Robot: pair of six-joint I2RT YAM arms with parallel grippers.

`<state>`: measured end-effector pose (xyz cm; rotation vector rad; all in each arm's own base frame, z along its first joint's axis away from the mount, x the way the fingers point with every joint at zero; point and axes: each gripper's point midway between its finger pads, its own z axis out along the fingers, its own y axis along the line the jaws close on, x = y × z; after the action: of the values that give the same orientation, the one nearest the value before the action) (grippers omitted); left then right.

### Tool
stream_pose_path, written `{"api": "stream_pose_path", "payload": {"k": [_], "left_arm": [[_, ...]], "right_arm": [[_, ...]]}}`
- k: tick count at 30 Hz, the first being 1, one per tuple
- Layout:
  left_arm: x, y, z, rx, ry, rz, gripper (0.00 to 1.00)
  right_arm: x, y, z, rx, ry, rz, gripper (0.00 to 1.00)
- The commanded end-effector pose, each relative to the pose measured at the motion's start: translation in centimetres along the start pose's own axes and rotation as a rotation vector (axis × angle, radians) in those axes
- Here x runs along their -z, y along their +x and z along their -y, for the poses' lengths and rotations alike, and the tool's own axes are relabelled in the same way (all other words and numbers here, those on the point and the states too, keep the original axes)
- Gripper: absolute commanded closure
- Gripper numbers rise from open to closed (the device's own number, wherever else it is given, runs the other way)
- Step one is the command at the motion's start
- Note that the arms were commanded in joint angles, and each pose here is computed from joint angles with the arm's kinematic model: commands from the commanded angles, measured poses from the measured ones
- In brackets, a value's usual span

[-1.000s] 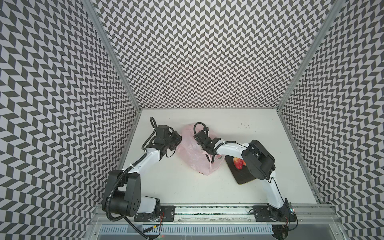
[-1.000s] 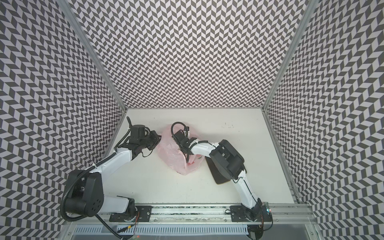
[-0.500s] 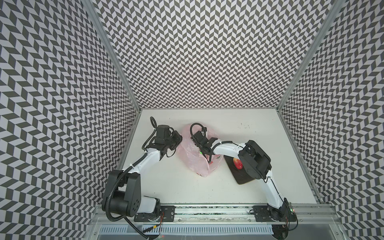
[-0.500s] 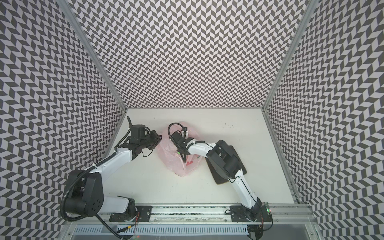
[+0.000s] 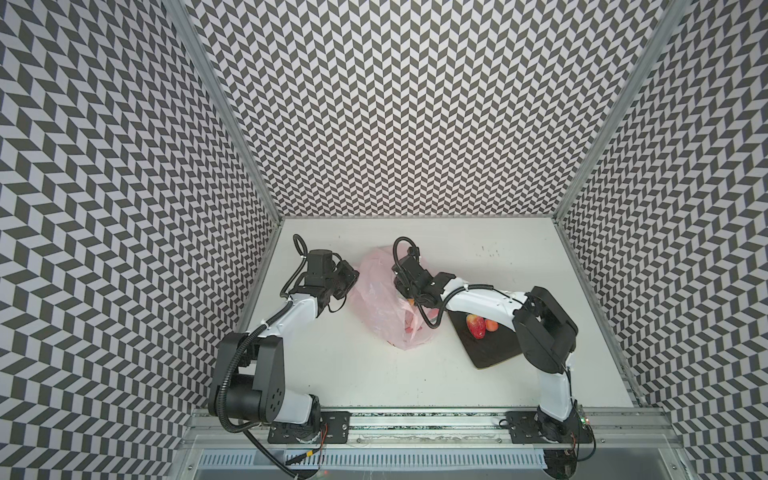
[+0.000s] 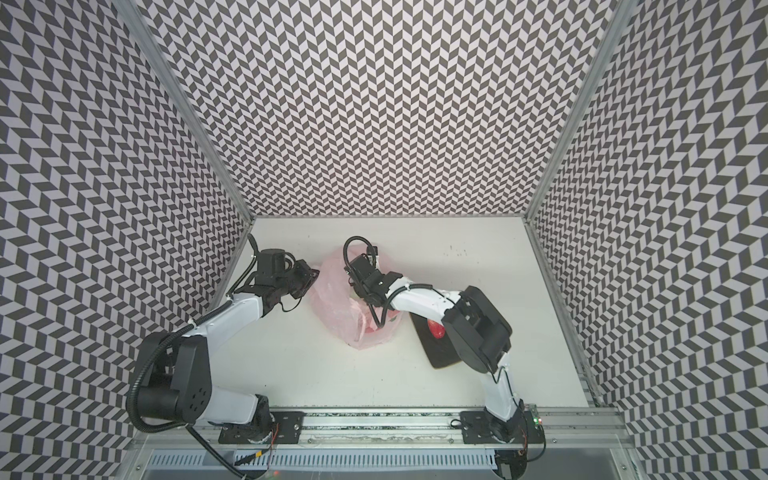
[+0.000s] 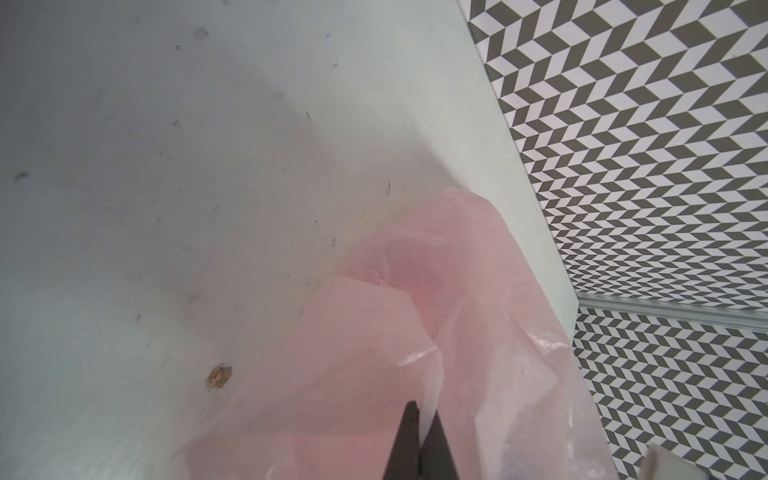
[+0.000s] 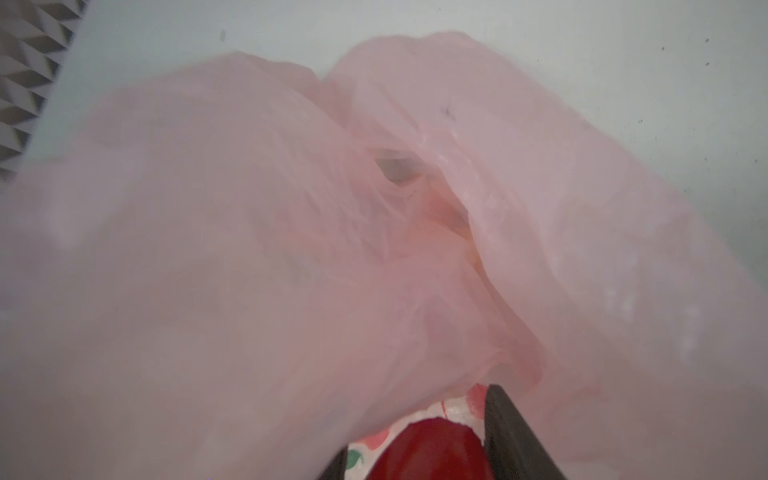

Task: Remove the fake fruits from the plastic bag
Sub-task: 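Close the right gripper on a red fruit inside the bag and lift, then lower the red fruit onto the dark tray and open the right gripper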

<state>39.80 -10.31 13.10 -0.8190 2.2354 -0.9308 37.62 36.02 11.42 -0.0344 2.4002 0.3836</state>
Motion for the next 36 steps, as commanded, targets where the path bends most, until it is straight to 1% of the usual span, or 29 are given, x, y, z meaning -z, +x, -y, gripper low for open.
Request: {"api": "stream_pose_path", "payload": {"k": [1,5,11,16,20,23,27,29,33,36], "left_arm": [[-0.1,-1.4,1.5,-0.029,0.037,0.028,1.00],[-0.3,-2.0,1.3,-0.022,0.036,0.034,1.00],[-0.5,-2.8,1.1,-0.012,0.035,0.044,1.00],[-0.9,-2.9,1.0,-0.006,0.032,0.037,1.00],[-1.0,-2.7,0.8,0.000,0.029,0.029,1.00],[-1.0,-2.6,0.7,0.000,0.028,0.029,1.00],[-0.9,-2.7,0.8,-0.005,0.029,0.030,1.00],[-0.9,-2.6,0.8,-0.005,0.028,0.028,1.00],[-0.9,-2.6,0.9,-0.006,0.030,0.024,1.00],[-0.8,-2.6,0.9,-0.006,0.032,0.024,1.00]], "right_arm": [[2.6,-0.9,-1.5,-0.004,-0.097,0.020,0.63],[4.6,-1.0,-0.6,0.002,-0.094,0.027,0.63],[8.4,-0.9,2.1,0.003,-0.061,0.053,0.63],[11.0,0.0,6.2,-0.030,0.027,0.077,0.63],[12.3,0.4,11.1,-0.075,0.131,0.124,0.62],[12.7,1.2,16.3,-0.150,0.215,0.129,0.62],[13.5,2.6,23.5,-0.310,0.337,0.128,0.62],[14.1,3.3,26.1,-0.375,0.390,0.137,0.61],[14.9,5.3,30.2,-0.516,0.469,0.129,0.60],[14.4,7.5,31.9,-0.590,0.488,0.092,0.60]]}}
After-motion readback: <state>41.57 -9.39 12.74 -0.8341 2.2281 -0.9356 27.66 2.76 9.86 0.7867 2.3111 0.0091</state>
